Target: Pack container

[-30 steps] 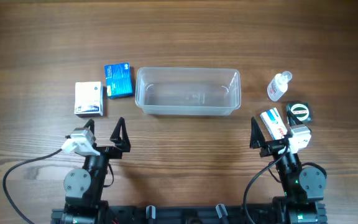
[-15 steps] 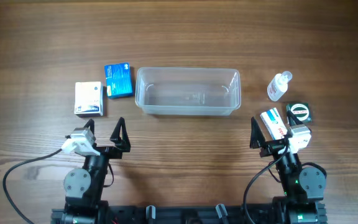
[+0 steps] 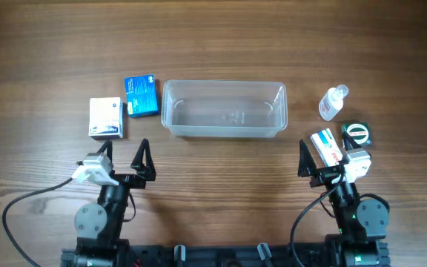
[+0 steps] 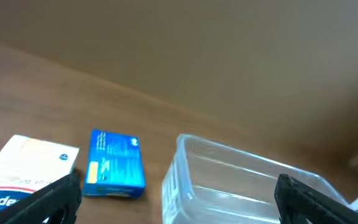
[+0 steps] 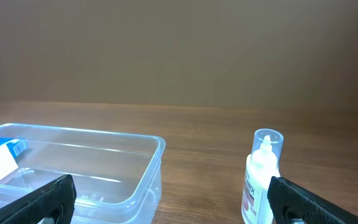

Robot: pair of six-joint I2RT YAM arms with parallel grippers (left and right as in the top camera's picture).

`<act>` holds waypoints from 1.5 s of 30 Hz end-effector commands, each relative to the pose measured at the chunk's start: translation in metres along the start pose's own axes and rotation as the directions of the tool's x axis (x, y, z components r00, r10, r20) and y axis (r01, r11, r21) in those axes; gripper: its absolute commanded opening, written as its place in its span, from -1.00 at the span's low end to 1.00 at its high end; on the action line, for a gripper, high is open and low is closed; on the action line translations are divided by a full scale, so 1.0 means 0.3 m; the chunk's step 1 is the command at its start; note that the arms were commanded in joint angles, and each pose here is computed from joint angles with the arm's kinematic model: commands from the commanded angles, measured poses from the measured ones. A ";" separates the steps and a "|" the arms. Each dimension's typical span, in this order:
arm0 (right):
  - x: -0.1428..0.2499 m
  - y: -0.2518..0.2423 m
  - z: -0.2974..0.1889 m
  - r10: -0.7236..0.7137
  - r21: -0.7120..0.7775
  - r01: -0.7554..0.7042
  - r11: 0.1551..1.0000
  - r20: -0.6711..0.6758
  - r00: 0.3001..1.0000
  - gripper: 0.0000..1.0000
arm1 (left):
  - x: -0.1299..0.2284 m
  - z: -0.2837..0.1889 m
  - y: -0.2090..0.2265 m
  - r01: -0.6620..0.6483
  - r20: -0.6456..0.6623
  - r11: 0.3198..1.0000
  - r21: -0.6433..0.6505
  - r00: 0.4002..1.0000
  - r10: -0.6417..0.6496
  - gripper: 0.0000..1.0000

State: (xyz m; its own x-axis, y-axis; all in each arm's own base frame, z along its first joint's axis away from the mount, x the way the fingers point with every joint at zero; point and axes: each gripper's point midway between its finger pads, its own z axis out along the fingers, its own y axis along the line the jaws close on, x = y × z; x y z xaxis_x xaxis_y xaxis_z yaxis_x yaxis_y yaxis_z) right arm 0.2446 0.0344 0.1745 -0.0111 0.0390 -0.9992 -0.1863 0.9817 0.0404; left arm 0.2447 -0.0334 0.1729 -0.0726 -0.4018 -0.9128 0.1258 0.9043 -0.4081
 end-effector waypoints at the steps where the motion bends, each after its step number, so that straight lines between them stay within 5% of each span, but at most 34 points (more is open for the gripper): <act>1: -0.010 0.019 -0.002 0.003 -0.030 -0.002 1.000 0.014 1.000 0.99 | -0.065 -0.021 -0.074 -0.030 0.013 0.996 0.086 0.999 0.029 0.99; 7: -0.010 0.019 -0.002 0.003 -0.030 -0.002 1.000 0.014 1.000 0.99 | -0.312 -0.093 -0.190 -0.160 0.025 0.983 0.087 0.987 0.158 1.00; 13: -0.010 0.019 -0.002 0.003 -0.030 -0.002 1.000 0.014 1.000 0.99 | -0.396 -0.060 -0.178 -0.265 -0.292 0.963 -0.042 0.925 0.242 0.99; 19: -0.010 0.019 -0.002 0.003 -0.030 -0.002 1.000 0.014 1.000 1.00 | -0.327 0.049 -0.108 -0.398 -0.696 0.915 -0.068 0.676 0.242 0.99; 24: -0.010 0.019 -0.002 0.003 -0.030 -0.002 1.000 0.014 1.000 0.99 | -0.206 0.133 -0.043 -0.363 -0.857 0.929 -0.075 0.499 0.126 1.00; 28: -0.010 0.019 -0.002 0.003 -0.030 -0.002 1.000 0.014 1.000 0.99 | -0.137 0.171 0.081 -0.353 -0.902 0.921 -0.162 0.431 0.007 1.00; 36: -0.010 0.019 -0.002 0.003 -0.030 -0.003 1.000 0.014 1.000 0.99 | -0.122 0.171 0.322 -0.296 -0.875 0.882 -0.368 0.430 -0.221 1.00; 45: -0.010 0.019 -0.002 0.003 -0.030 -0.002 1.000 0.014 1.000 0.99 | -0.173 0.271 0.368 -0.281 -0.822 0.884 -0.374 0.542 -0.176 1.00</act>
State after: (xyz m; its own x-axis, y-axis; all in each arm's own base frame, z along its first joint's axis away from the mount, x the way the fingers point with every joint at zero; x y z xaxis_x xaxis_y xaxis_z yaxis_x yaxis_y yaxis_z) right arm 0.2445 0.0345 0.1747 -0.0103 0.0387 -0.9992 -0.1871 0.9815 0.0399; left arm 0.3278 0.0766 0.1635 -0.8909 -0.2820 -0.3561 -0.2740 0.9589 -0.0739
